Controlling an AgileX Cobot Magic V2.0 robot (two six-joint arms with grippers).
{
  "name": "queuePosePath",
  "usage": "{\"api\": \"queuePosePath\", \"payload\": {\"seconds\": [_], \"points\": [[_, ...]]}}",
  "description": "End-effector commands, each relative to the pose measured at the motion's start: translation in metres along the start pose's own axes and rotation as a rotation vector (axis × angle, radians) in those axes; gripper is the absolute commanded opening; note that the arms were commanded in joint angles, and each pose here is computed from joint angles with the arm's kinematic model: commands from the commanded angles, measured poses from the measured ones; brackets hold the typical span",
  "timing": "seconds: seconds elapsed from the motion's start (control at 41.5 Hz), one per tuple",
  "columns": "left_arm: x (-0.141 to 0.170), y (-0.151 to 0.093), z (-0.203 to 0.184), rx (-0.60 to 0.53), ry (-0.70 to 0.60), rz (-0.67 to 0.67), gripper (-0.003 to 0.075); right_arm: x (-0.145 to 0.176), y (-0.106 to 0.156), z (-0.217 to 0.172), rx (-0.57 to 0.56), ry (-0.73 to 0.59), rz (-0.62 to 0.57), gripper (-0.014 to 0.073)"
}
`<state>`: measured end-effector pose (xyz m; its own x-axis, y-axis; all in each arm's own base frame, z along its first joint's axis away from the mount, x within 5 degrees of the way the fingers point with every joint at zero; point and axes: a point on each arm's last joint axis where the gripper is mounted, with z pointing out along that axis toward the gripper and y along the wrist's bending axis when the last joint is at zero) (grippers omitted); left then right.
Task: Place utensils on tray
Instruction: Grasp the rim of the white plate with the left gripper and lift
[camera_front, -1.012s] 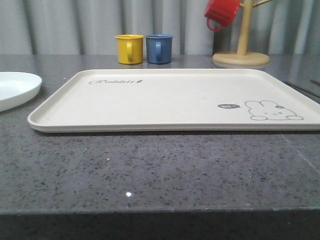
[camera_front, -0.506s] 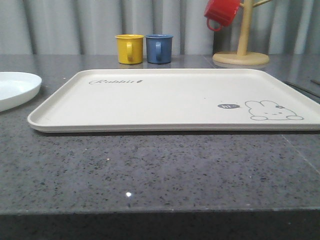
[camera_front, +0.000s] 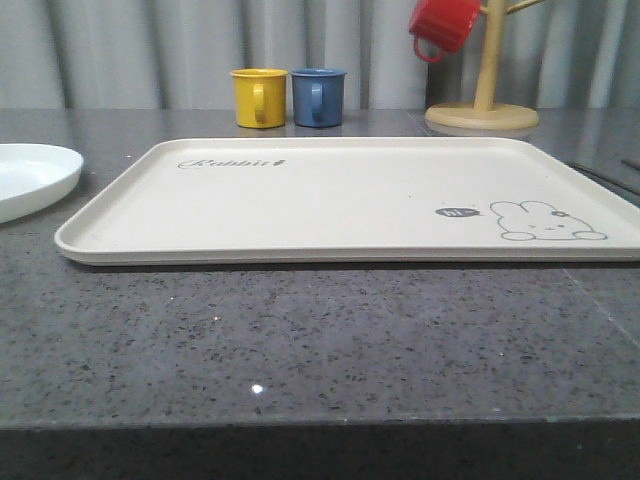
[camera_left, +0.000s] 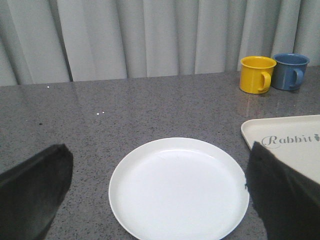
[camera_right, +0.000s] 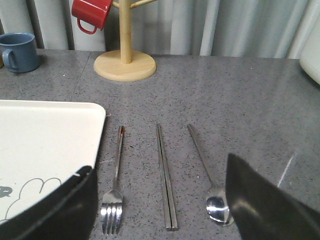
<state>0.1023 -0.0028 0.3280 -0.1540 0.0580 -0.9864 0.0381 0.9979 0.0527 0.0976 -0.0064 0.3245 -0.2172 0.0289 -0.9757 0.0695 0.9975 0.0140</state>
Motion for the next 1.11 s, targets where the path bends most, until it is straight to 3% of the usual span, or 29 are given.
{"api": "queuePosePath", "payload": {"seconds": [0.0, 0.313, 0.578, 0.867, 1.084], "points": [[-0.025, 0.0, 0.009, 0.008, -0.071, -0.033, 0.0647, -0.019, 0.0, -0.003, 0.003, -0.109, -0.014, 0.0559], [-0.047, -0.03, 0.069, 0.225, 0.307, 0.131, 0.0567, -0.019, 0.0, -0.003, 0.003, -0.109, -0.014, 0.0559], [-0.039, -0.054, 0.132, 0.329, 0.679, 0.239, 0.0566, -0.019, 0.0, -0.003, 0.003, -0.109, -0.014, 0.0559], [-0.019, -0.072, 0.186, 0.374, 0.921, 0.34, 0.0566, -0.019, 0.0, -0.003, 0.003, -0.109, -0.014, 0.0559], [0.0, -0.078, 0.207, 0.381, 1.0, 0.349, 0.0555, -0.019, 0.0, -0.003, 0.003, -0.109, -0.014, 0.0559]]}}
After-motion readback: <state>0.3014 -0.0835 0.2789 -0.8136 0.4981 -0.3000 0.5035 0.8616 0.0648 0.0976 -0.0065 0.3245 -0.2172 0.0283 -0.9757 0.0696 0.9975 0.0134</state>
